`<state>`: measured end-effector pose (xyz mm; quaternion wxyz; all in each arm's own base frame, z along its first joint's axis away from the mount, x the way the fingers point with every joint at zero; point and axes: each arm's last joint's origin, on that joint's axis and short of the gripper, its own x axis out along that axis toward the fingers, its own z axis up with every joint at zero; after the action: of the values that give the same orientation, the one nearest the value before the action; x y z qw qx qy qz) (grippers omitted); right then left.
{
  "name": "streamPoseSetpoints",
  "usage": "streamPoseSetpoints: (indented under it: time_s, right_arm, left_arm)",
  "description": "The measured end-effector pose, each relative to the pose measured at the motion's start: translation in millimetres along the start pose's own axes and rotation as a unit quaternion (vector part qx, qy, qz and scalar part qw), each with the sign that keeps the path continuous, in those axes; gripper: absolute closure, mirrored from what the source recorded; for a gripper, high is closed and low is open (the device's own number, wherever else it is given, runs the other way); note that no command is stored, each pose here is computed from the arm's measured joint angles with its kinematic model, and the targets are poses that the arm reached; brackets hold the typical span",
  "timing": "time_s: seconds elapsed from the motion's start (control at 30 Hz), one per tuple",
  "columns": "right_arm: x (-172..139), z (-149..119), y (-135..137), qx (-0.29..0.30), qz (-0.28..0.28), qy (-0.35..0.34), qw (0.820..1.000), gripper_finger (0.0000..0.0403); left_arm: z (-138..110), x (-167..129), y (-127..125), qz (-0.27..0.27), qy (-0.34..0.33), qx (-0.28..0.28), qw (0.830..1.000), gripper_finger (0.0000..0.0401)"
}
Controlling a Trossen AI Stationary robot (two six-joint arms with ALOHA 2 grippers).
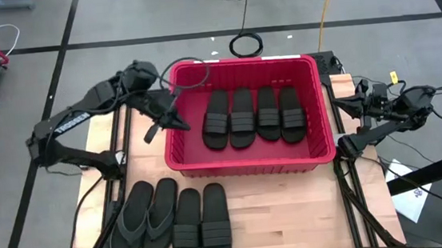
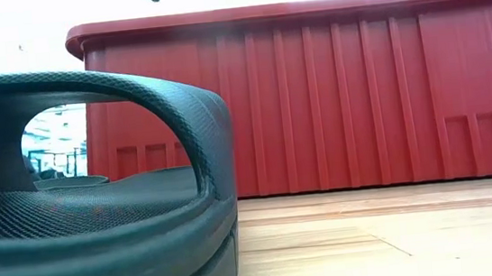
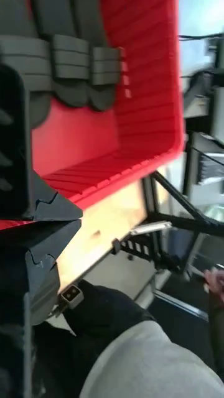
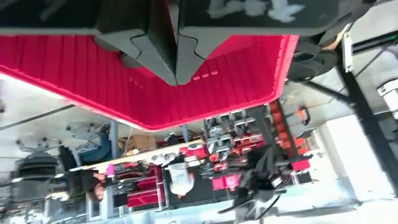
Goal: Pick and place slides into bin
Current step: Put the black slide into the red bin
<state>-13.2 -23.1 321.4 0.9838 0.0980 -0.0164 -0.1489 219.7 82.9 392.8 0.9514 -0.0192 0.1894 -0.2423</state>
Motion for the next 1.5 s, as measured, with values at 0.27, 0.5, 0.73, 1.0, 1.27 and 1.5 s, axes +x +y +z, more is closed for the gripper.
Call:
streamPoseSetpoints:
  time_s: [0.27,0.5,0.73,1.0,1.27,1.5]
  right_arm:
    - [7,-5,2,0.004,-0.045,-0.014,0.999,0.0403]
    - [15,-12,7,0.010,-0.041,-0.021,0.999,0.0403]
    - [22,-21,10,0.004,-0.042,-0.014,0.999,0.0403]
    - [24,-23,11,-0.010,-0.042,-0.012,0.999,0.0403]
    - [23,-15,12,-0.029,-0.038,-0.046,0.998,0.0403]
    - [23,-13,13,-0.012,-0.035,-0.054,0.998,0.0403]
  left_arm:
    - [-37,-15,-19,0.015,-0.098,0.003,0.995,0.0401]
    - [-32,-39,-47,0.078,-0.224,0.004,0.971,0.0401]
    - [-28,-70,-86,0.161,-0.299,0.054,0.939,0.0401]
    - [-41,-64,-80,0.179,-0.275,-0.021,0.944,0.0401]
    - [-76,-40,-65,0.147,-0.397,0.022,0.906,0.0401]
    - [-114,-28,-60,0.128,-0.456,-0.034,0.880,0.0401]
